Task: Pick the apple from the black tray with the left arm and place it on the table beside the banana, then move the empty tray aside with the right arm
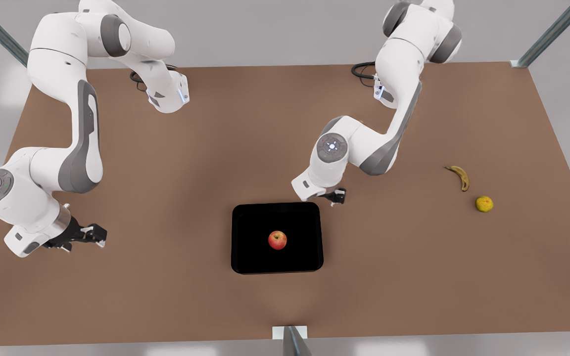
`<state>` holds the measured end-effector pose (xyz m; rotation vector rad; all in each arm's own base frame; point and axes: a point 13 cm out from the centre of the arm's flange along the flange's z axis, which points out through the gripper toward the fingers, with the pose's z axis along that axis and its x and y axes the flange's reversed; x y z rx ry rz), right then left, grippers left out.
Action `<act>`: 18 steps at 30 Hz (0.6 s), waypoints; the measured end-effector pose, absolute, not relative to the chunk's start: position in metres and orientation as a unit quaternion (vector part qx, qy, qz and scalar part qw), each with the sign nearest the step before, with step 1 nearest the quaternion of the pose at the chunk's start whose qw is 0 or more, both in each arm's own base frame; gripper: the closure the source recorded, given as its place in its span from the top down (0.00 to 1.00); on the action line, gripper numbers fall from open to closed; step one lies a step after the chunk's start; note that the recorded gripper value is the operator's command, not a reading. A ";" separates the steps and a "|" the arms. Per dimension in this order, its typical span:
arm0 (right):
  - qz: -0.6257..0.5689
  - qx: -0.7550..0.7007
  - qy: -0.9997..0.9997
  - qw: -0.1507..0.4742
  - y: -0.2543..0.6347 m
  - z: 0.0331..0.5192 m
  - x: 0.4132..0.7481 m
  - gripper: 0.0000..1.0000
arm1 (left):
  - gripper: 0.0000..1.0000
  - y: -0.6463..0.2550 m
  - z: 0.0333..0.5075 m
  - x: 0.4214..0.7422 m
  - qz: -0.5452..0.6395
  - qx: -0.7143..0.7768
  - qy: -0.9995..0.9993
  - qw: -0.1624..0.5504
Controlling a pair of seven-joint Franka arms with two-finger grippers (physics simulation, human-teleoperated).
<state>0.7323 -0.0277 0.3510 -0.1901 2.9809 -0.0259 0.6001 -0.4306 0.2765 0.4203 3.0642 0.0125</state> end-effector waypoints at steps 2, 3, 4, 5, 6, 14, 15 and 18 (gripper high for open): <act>-0.008 -0.065 0.995 0.074 -0.028 0.350 0.731 1.00 | 1.00 -0.448 0.271 0.625 -0.005 0.097 0.994 0.051; -0.008 -0.065 0.995 0.072 -0.028 0.350 0.730 1.00 | 1.00 -0.454 0.264 0.640 -0.012 0.076 0.995 0.063; -0.008 -0.066 0.995 0.071 -0.028 0.349 0.730 1.00 | 1.00 -0.458 0.255 0.652 -0.017 0.056 0.996 0.072; -0.008 -0.067 0.995 0.070 -0.028 0.349 0.729 1.00 | 1.00 -0.458 0.249 0.662 -0.020 0.036 0.996 0.082; -0.008 -0.068 0.995 0.069 -0.027 0.348 0.729 1.00 | 1.00 -0.457 0.242 0.671 -0.023 0.018 0.996 0.090; -0.008 -0.071 0.995 0.065 -0.027 0.347 0.727 1.00 | 1.00 -0.516 0.178 0.663 -0.023 -0.022 0.990 0.137; -0.008 -0.072 0.995 0.065 -0.027 0.347 0.727 1.00 | 1.00 -0.520 0.172 0.661 -0.022 -0.026 0.989 0.142; -0.008 -0.072 0.995 0.065 -0.027 0.347 0.727 1.00 | 1.00 -0.530 0.162 0.659 -0.023 -0.041 0.987 0.153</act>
